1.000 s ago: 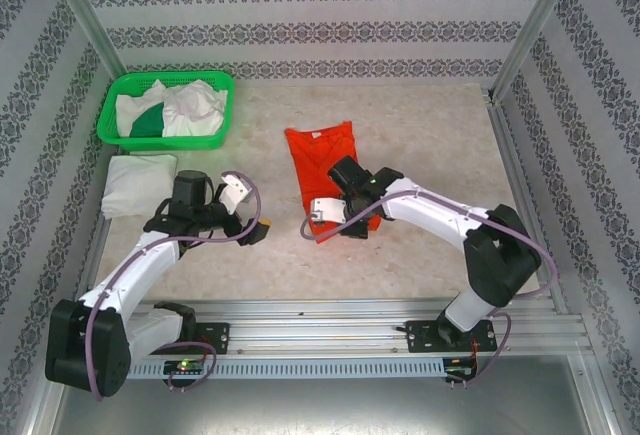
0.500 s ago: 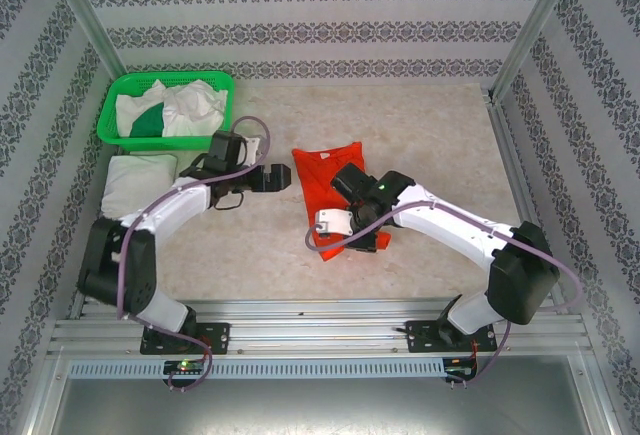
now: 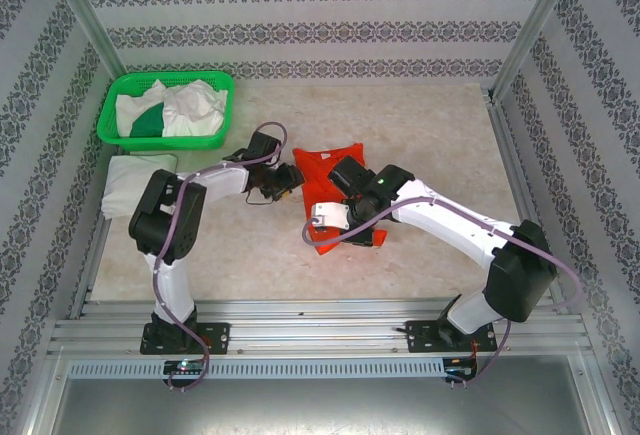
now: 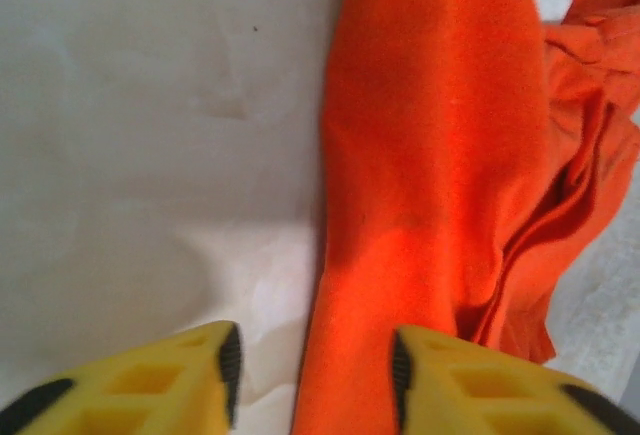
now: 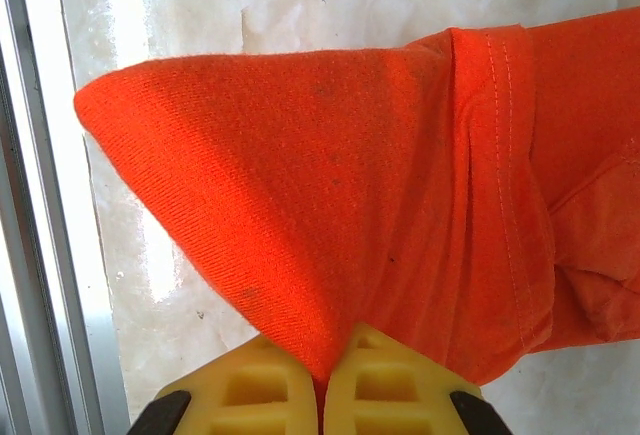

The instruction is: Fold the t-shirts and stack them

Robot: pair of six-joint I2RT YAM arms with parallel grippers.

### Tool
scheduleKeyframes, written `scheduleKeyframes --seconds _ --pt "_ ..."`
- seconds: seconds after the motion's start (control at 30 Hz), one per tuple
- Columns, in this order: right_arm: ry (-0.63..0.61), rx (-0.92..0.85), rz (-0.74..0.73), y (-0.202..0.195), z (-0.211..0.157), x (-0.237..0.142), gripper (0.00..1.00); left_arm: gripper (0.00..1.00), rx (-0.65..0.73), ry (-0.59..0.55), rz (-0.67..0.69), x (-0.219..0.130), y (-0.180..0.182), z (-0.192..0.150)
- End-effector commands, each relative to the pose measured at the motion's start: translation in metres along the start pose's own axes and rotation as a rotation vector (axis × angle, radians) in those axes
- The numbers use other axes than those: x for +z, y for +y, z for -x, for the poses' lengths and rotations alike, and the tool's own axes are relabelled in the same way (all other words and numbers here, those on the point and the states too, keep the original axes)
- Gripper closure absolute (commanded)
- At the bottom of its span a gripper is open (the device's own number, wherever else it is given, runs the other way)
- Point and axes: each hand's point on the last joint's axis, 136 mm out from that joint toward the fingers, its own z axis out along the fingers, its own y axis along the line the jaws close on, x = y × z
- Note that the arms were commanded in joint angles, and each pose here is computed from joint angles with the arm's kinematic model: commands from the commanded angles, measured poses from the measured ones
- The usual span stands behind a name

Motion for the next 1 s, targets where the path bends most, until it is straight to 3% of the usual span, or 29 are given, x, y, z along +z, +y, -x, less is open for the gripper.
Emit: scheduleKeyframes --seconds 0.0,0.43,0.63,0.97 --pt "0.003 -0.024 0.012 -0.001 0.003 -0.003 1.0 0.63 -0.051 0.013 -0.055 0.01 -0.017 0.0" --pt "0.018 -0.027 0.017 -0.005 0.002 0.002 1.0 0.81 -0.118 0.069 -0.107 0.034 -0.015 -0.013" --pt "0.006 -0.023 0.01 -0.009 0.003 0.0 1.0 1.0 -0.104 0.091 -0.068 0.035 -0.004 -0.021" --pt "-0.026 -0.004 -0.009 -0.034 0.009 -0.019 1.0 1.0 -0.092 0.201 0.133 0.018 0.04 -0.037"
